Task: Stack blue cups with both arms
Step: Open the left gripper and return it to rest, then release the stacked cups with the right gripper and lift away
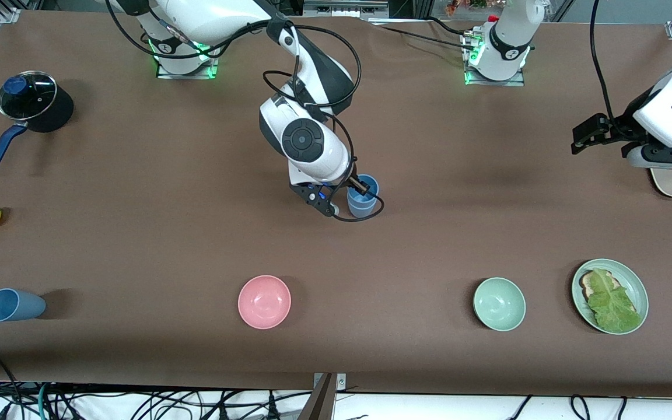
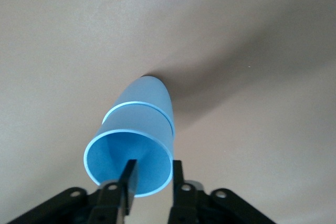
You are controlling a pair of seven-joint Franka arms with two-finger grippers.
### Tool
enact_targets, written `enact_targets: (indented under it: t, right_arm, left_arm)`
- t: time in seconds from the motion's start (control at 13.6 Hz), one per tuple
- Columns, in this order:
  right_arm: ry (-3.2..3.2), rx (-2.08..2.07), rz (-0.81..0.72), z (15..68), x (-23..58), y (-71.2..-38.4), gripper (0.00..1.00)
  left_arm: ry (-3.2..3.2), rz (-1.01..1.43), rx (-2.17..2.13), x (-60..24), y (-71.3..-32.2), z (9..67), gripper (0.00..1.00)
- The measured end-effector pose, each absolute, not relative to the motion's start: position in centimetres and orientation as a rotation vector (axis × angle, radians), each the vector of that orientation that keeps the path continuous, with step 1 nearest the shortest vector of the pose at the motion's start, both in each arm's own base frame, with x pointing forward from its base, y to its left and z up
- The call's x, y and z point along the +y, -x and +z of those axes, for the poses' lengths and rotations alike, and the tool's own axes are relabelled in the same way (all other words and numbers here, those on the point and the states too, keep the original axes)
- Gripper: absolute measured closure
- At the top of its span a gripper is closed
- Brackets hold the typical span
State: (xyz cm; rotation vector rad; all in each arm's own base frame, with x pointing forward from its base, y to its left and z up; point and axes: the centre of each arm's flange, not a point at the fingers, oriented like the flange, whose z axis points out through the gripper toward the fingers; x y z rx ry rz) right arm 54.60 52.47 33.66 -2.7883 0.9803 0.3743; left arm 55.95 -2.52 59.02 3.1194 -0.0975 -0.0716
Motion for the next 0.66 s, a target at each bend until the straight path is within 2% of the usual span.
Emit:
enact_targets:
  t: [0.22, 0.37, 0.44, 0.66]
  right_arm:
    - [2.839, 0.972, 0.386, 34.4, 51.6, -54.8, 0.27]
    - [2.873, 0.916, 0.397, 36.2, 49.6, -56.0, 0.06]
    - [2.886, 0.872, 0.405, 37.5, 47.7, -57.1, 0.00]
    - [2.944, 0.725, 0.463, 41.4, 40.8, -59.7, 0.00]
  left_arm:
    - [-3.118, -0.060, -0.124, -1.6, -56.1, 58.9, 0.00]
    - [-3.118, -0.060, -0.130, -1.6, -56.1, 58.9, 0.00]
    - [-3.118, -0.060, -0.131, -1.6, -56.1, 58.9, 0.00]
    - [-3.117, -0.061, -0.134, -1.6, -56.1, 58.9, 0.00]
